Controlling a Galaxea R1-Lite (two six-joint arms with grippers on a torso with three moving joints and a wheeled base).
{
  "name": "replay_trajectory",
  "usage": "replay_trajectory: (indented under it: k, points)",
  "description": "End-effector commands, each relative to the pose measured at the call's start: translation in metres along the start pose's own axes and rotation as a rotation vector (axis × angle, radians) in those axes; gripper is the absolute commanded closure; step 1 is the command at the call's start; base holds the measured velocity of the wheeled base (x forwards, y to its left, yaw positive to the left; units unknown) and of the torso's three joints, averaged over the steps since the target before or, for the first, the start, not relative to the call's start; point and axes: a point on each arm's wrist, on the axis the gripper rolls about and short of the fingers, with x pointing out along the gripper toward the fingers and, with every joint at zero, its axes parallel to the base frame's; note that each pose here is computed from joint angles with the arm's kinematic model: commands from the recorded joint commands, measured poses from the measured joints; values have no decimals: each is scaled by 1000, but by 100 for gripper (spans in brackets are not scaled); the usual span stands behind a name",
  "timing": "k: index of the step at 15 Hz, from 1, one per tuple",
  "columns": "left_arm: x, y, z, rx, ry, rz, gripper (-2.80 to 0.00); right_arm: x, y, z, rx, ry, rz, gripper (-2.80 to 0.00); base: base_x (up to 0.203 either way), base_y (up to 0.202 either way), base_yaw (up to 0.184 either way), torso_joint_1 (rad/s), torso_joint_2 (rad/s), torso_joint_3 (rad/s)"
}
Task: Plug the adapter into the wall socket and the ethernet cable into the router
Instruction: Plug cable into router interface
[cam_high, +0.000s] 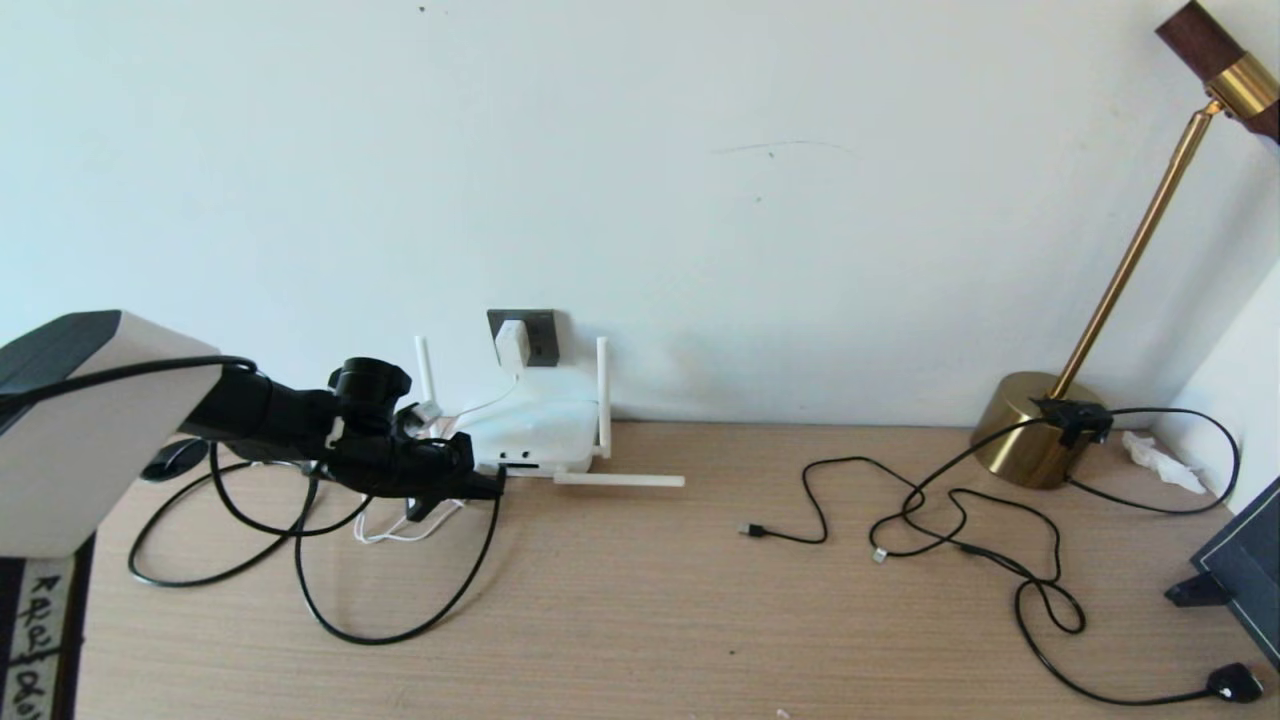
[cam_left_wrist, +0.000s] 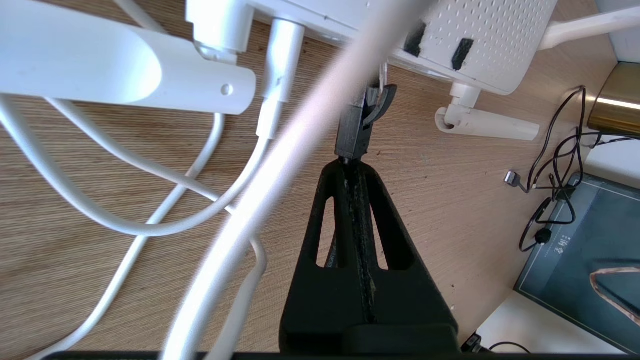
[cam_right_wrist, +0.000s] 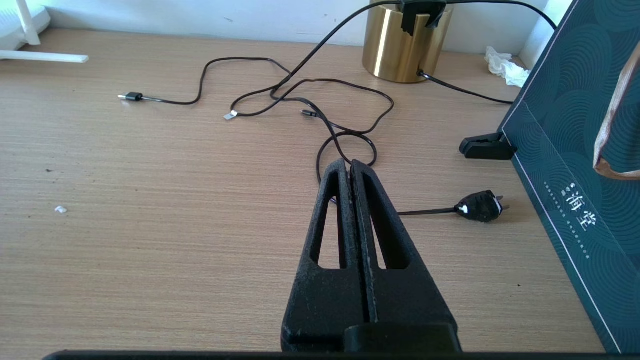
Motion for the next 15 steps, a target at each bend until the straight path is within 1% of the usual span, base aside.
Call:
replay_trajectory:
  k: [1, 15]
  points:
    - [-1, 2, 1, -5, -4, 0, 0, 0, 0, 0, -2, 2, 0, 0, 0, 0, 0, 0, 0, 0]
    - [-10, -2, 3, 4, -22, -5, 0, 0, 0, 0, 0, 2, 0, 0, 0, 0, 0, 0, 0, 0]
